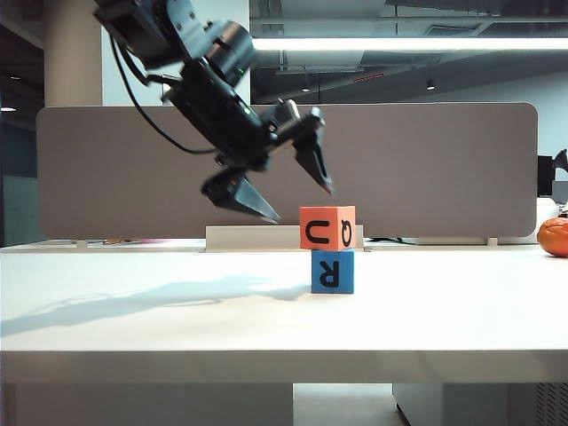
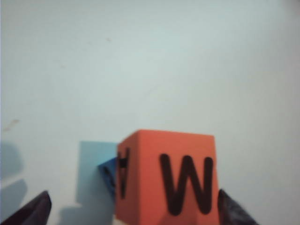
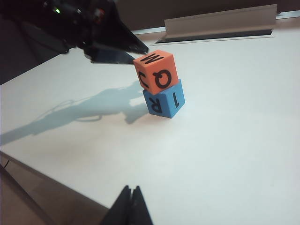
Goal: Stack one letter block on top of another letter block.
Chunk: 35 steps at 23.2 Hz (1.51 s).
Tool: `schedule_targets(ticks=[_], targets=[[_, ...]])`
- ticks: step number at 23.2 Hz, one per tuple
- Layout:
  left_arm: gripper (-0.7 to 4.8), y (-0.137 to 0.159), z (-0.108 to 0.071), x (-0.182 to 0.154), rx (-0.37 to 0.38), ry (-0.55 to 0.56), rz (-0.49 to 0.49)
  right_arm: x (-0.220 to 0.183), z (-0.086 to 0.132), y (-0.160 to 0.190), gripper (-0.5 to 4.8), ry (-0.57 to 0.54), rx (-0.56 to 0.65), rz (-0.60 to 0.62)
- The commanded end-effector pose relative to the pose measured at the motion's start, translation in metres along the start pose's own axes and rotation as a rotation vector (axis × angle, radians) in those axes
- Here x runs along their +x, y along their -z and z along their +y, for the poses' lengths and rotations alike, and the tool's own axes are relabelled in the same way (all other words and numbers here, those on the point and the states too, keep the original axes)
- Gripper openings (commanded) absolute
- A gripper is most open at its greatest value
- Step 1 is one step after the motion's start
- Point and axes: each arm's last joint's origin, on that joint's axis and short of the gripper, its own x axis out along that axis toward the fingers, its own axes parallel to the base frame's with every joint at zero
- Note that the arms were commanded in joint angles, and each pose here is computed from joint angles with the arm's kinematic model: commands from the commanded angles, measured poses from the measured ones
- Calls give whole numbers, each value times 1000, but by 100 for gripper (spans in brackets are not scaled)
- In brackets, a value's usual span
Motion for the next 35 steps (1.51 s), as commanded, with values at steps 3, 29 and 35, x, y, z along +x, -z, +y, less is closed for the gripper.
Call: schedule_targets(ticks=[3, 29, 35], targets=[[236, -31, 13, -55, -14, -7, -107, 0, -1, 1, -8, 38, -6, -11], [-6, 80, 0, -233, 281, -349, -352, -3, -14, -2, -8, 510, -168, -49], [-6, 124, -5, -252, 254, -337, -431, -4, -15, -2, -8, 521, -169, -50]])
